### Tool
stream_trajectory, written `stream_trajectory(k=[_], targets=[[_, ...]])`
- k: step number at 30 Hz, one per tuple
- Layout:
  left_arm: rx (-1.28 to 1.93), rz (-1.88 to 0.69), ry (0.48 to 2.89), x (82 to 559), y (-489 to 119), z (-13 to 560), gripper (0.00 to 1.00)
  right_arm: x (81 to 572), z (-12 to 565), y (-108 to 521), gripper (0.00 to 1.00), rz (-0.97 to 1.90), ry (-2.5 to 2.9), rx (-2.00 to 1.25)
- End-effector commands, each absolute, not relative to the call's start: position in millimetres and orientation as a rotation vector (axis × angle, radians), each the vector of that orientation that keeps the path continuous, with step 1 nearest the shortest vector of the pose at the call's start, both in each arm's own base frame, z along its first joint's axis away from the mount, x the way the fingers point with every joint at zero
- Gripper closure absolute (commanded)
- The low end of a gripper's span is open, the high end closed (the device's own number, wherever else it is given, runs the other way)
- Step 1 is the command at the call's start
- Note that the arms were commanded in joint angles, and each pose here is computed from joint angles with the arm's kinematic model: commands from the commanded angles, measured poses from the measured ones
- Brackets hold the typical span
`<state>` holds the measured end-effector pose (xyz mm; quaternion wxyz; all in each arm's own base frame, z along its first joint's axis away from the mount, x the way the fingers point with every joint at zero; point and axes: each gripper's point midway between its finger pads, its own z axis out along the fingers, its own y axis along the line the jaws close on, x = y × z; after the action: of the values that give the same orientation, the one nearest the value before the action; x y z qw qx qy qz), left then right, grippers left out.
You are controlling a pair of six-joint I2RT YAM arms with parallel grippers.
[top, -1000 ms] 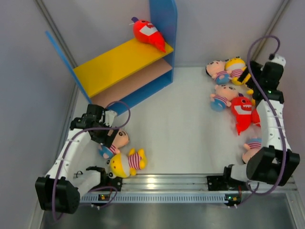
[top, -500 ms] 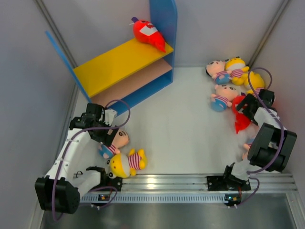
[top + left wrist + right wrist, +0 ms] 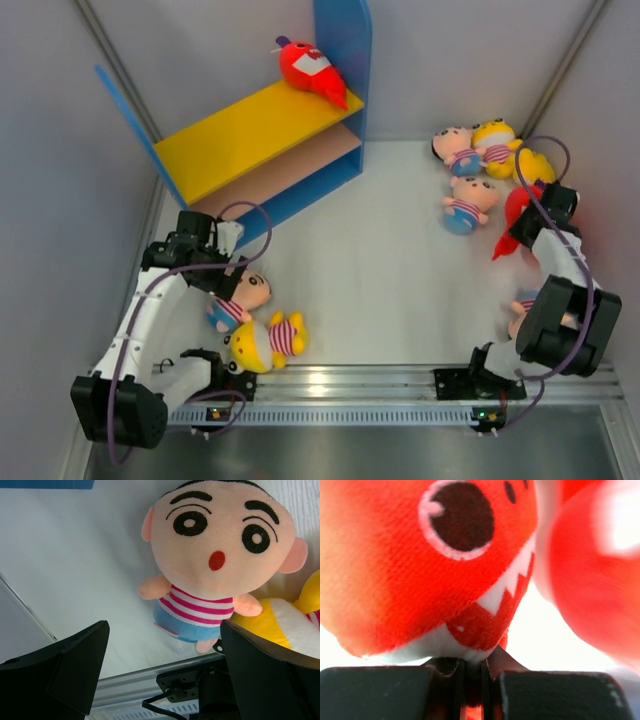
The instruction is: Place and organize the stuffed toys onto the shelf
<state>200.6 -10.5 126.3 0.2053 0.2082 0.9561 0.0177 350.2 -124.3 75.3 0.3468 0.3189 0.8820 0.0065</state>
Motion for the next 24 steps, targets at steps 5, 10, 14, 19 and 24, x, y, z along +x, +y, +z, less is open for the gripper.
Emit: stream_trajectory(k=[5,10,14,19,24], targets=[[0.573,-0.029,2.414,228,-29,208,0.01,363,342,-76,1.00,-0.352,1.761,0.423],[0.636,-0.235,2.066,233,-69,330,0.01,358,417,58,1.00,-0.173,1.540,-0.015],[0.636,-0.384,1.900,233,-96,403,0.01,328,427,189,1.00,0.094,1.445,-0.308],[0.713,-0.621,1.794,225,-131,439,0.01,300,429,298,1.00,0.320,1.385,-0.534],[0.748,-0.708,1.777,223,-142,443,0.01,282,428,381,1.00,0.541,1.373,-0.654]])
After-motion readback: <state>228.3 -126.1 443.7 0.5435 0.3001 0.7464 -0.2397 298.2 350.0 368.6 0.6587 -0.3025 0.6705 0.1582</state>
